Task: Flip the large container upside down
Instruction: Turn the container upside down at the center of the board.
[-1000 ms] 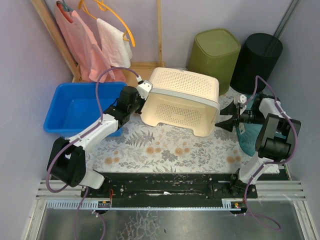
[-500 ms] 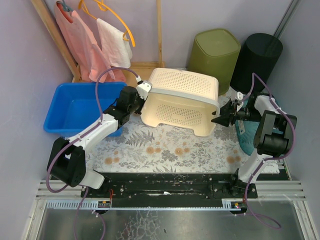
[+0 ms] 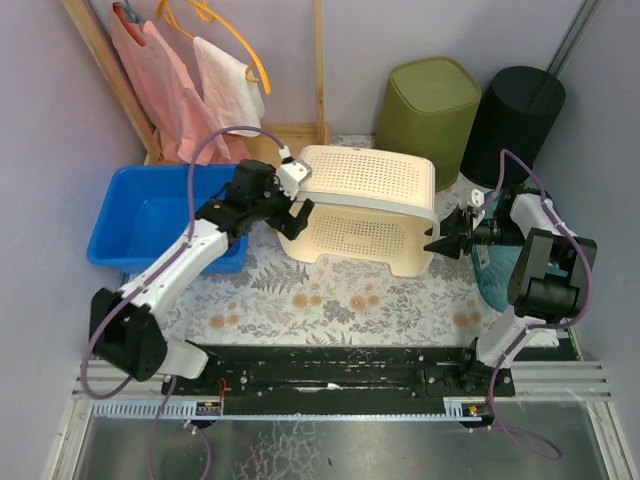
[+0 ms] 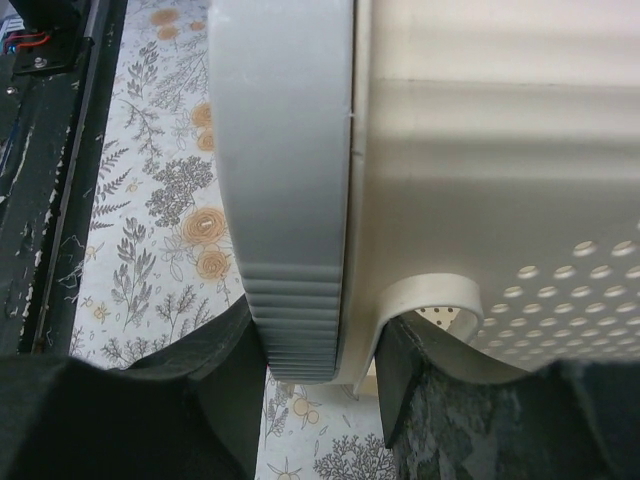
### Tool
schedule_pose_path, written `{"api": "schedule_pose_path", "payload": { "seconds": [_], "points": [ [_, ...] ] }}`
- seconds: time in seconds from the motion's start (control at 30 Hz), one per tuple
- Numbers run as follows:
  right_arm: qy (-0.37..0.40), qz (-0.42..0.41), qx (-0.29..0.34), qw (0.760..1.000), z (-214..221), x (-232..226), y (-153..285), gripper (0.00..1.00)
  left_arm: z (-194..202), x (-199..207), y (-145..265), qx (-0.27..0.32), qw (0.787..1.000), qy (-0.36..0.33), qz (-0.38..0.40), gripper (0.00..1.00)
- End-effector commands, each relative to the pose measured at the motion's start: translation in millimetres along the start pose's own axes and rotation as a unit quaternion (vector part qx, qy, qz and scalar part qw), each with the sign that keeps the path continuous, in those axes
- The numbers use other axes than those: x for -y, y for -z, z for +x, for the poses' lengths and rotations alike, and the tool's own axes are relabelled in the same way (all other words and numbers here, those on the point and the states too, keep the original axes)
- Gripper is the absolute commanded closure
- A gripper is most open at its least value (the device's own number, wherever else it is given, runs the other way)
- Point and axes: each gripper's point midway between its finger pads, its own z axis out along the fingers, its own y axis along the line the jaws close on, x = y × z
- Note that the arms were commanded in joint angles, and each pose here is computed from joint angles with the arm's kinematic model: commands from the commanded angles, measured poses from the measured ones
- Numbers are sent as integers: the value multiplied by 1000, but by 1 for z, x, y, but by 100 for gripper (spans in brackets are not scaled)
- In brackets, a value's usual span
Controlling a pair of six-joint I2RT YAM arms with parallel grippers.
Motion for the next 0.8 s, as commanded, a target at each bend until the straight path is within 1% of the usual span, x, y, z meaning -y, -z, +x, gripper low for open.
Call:
{"api": "schedule_pose_path", "payload": {
  "seconds": [0.0,0.07,0.1,0.17,0.23,0.27,0.33,0.43,0.53,0.6,0.63,0.73,0.77],
  "points": [
    [140,-14,-27,990,3,6,4,100,-34,35,63,68,991,-21,117,0],
    [148,-14,-31,988,6,8,7,100,-41,33,84,78,983,-15,166,0],
    [160,-13,-33,986,7,9,8,100,-46,27,97,92,977,-9,192,0],
    [185,-9,-35,982,9,11,12,100,-59,17,127,126,959,13,252,0],
    [228,-14,-39,973,12,7,12,100,-80,3,152,148,941,54,299,0],
    [259,-19,-42,965,14,3,11,100,-97,0,174,159,931,67,321,0],
    [302,-9,-41,952,13,-1,9,100,-121,-14,186,173,917,96,347,0],
    [374,-3,-68,925,22,-4,9,100,-151,-35,177,171,904,149,362,0],
    [452,19,-128,883,38,-1,13,100,-181,-62,158,178,892,206,360,0],
    [507,37,-168,845,47,2,18,100,-200,-66,150,186,878,225,378,0],
    [534,24,-182,826,53,-2,18,100,-209,-66,144,189,872,231,387,0],
    [566,10,-187,803,58,-13,16,100,-232,-57,138,192,855,239,417,0],
    [586,-2,-198,786,64,-16,16,100,-238,-55,135,191,852,242,423,0]
  ]
}}
